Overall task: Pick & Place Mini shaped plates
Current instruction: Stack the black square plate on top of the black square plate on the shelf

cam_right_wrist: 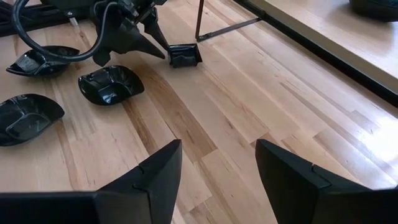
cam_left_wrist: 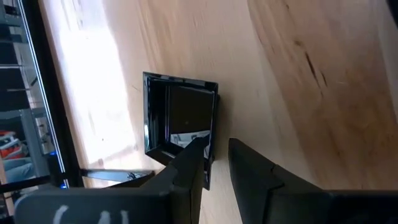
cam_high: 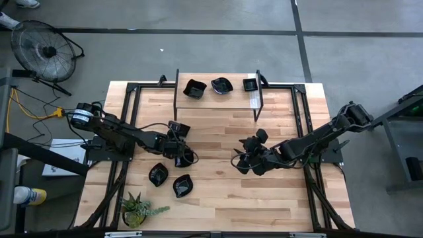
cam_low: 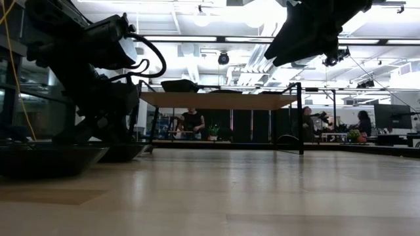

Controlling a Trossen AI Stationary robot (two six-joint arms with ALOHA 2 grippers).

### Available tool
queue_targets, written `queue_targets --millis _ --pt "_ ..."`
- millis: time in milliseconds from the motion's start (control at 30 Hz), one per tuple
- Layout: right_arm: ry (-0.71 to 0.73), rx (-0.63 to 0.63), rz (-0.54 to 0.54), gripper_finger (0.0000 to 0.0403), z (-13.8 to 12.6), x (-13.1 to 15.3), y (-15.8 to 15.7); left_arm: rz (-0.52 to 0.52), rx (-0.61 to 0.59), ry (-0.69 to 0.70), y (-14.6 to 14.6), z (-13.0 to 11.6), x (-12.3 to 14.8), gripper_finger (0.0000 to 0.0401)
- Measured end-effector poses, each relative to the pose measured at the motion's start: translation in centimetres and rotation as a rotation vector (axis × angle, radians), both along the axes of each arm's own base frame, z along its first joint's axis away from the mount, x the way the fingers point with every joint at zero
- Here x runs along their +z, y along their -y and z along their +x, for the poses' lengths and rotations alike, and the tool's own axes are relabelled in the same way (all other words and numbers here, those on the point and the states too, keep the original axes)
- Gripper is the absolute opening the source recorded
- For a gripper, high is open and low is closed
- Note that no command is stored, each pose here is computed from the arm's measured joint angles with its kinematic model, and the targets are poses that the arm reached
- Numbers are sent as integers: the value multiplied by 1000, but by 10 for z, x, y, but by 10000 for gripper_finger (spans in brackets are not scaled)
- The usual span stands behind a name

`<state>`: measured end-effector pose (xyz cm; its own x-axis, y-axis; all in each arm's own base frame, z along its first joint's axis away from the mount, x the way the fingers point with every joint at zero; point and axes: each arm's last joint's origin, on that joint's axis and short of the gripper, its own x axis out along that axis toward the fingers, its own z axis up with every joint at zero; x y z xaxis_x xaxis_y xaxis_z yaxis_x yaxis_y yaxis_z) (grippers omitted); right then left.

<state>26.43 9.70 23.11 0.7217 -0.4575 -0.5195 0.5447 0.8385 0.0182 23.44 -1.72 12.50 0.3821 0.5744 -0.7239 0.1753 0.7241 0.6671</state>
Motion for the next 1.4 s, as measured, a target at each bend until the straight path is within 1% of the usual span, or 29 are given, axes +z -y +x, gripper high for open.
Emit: queue_targets --millis 600,867,1133,1400 --pt "1 -4 -9 200 0 0 0 -3 -19 -3 0 2 -2 72" --pt "-2 -1 -15 200 0 0 0 39 -17 -10 0 3 -5 72" --pt "0 -6 -20 200 0 0 0 42 -22 -17 -1 4 -6 72" --pt "0 -5 -18 200 0 0 0 -14 19 -26 -17 5 -6 72"
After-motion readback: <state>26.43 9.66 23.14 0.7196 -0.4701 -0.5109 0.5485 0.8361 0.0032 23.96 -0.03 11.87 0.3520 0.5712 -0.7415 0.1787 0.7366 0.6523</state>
